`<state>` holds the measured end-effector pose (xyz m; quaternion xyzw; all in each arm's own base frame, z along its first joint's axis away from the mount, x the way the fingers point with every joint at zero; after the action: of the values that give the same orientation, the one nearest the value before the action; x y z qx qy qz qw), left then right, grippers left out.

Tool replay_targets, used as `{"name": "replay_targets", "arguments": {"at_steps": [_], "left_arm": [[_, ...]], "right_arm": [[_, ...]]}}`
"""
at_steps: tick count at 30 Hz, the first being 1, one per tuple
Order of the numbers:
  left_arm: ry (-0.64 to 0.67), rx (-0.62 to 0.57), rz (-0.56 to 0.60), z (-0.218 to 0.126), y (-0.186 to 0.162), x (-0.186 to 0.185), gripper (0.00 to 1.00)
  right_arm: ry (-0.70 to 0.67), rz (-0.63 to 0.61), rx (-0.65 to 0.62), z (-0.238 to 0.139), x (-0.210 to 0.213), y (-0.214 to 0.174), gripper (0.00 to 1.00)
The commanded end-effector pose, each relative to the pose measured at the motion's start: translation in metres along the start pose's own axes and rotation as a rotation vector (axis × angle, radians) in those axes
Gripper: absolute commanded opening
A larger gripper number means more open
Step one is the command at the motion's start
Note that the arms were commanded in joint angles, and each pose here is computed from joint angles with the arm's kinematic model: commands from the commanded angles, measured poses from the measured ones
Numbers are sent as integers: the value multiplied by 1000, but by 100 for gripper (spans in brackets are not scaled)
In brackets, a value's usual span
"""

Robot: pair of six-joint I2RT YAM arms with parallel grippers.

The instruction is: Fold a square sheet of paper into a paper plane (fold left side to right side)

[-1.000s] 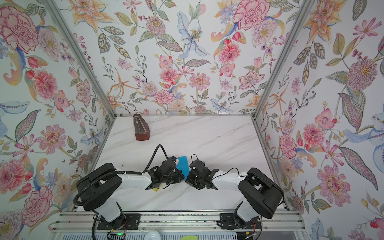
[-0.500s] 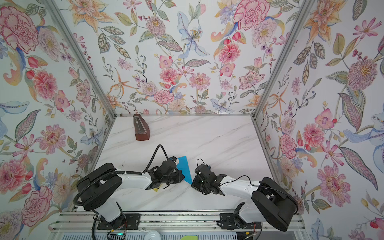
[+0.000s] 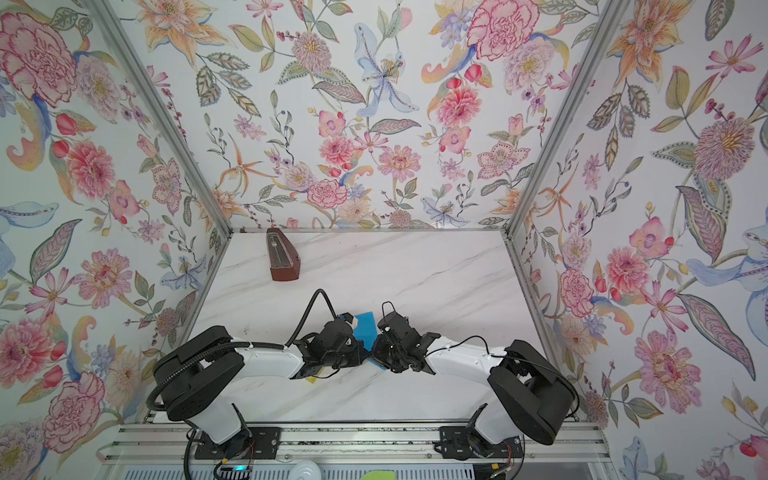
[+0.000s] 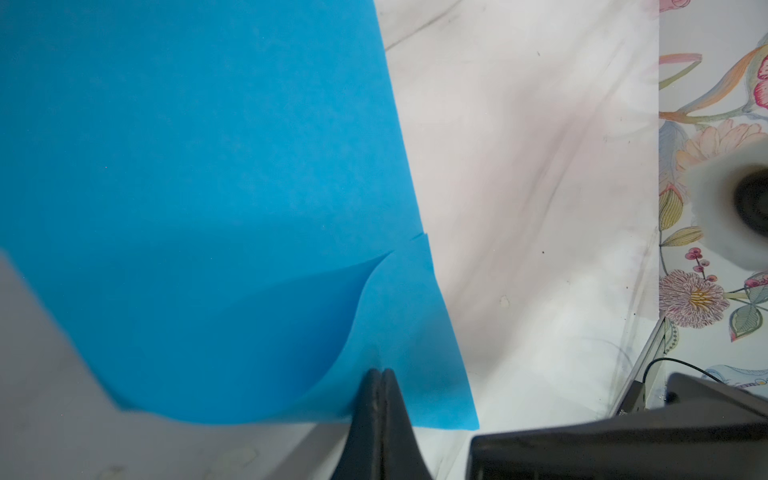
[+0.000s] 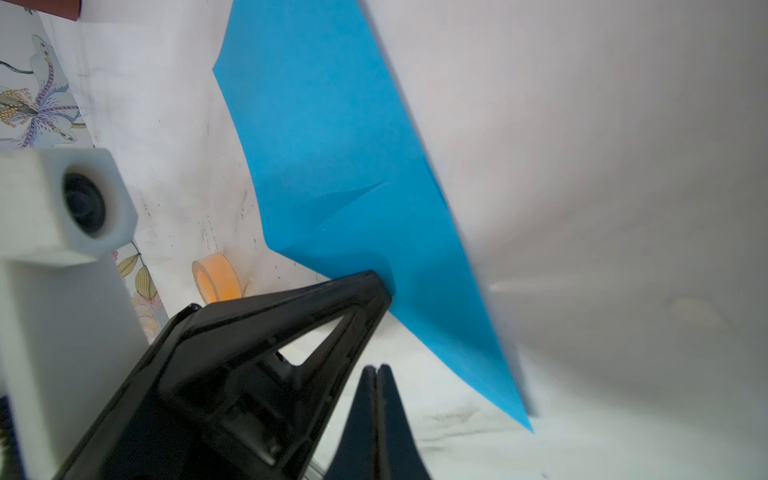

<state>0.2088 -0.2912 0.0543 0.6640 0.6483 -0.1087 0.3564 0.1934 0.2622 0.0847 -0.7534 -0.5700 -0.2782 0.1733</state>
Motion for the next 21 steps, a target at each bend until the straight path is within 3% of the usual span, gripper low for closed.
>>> {"name": "replay_targets", "arguments": {"at_steps": [1, 14, 21], "left_arm": [[128, 61, -15, 6, -19, 28, 0], [118, 48, 5, 1, -14, 22, 0], [178, 47, 233, -22, 12, -6, 6]], "right_arm": [[-32, -2, 2, 8, -2, 5, 0], [-159, 21, 84, 30, -49, -5, 0], [-172, -136, 174, 23, -58, -6, 0]]}}
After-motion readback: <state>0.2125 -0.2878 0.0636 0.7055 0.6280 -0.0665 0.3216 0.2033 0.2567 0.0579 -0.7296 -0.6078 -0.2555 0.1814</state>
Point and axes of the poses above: each gripper's point midway between its finger pads, its own z axis out along the fingers, its own x axis along the line the jaws close on, y = z × x, the point moved 5 cm from there along -z, back along the fingers, and after that the axes turned 1 degree about -z, right-handed, at the moved point
